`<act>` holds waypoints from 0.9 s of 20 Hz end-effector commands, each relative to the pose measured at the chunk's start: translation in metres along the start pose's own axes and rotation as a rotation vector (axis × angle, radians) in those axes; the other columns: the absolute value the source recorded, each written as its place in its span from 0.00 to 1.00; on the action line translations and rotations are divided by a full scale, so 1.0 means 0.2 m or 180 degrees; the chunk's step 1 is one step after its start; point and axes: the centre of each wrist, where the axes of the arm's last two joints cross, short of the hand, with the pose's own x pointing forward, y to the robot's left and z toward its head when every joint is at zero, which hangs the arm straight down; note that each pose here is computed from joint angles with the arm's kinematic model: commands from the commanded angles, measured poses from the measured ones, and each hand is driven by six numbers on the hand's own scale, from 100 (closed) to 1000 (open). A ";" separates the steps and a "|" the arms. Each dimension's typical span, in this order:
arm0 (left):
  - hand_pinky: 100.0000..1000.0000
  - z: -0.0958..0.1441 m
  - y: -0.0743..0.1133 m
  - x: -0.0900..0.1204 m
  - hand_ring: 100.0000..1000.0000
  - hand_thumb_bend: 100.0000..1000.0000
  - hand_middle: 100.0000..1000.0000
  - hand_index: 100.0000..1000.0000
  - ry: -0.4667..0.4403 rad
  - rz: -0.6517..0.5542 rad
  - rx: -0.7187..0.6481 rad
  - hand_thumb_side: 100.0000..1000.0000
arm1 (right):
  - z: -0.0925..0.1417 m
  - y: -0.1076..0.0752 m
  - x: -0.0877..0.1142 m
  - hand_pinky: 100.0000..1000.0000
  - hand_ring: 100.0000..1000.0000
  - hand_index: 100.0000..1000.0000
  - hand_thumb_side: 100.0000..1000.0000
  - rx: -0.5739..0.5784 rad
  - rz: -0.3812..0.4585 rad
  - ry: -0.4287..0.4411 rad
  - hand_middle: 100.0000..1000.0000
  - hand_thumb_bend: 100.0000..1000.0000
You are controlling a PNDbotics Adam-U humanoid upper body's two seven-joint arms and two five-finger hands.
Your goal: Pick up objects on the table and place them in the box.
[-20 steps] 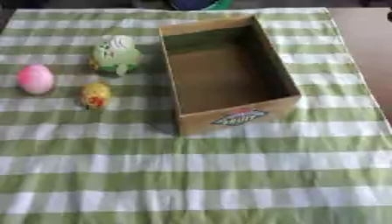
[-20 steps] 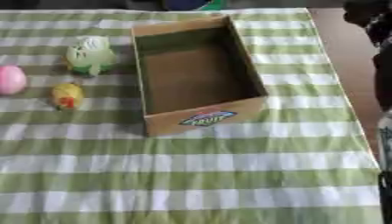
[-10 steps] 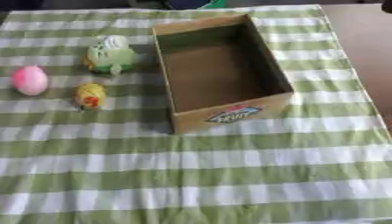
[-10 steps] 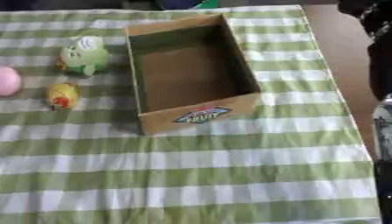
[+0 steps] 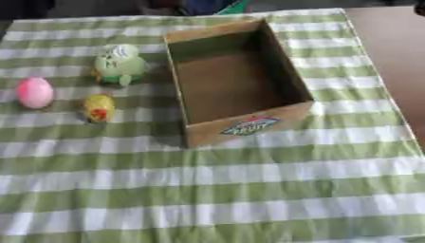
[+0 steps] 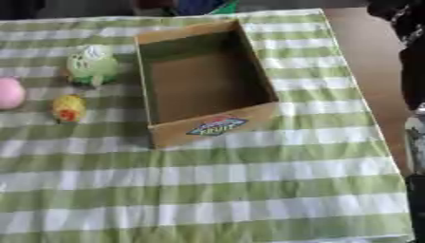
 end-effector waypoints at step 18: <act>0.56 -0.24 0.34 -0.35 0.77 0.00 0.79 0.96 -0.0041 -0.1728 -0.1792 0.75 | -0.02 -0.02 0.04 0.76 0.72 0.88 1.00 -0.0019 0.0120 -0.0061 0.46 0.00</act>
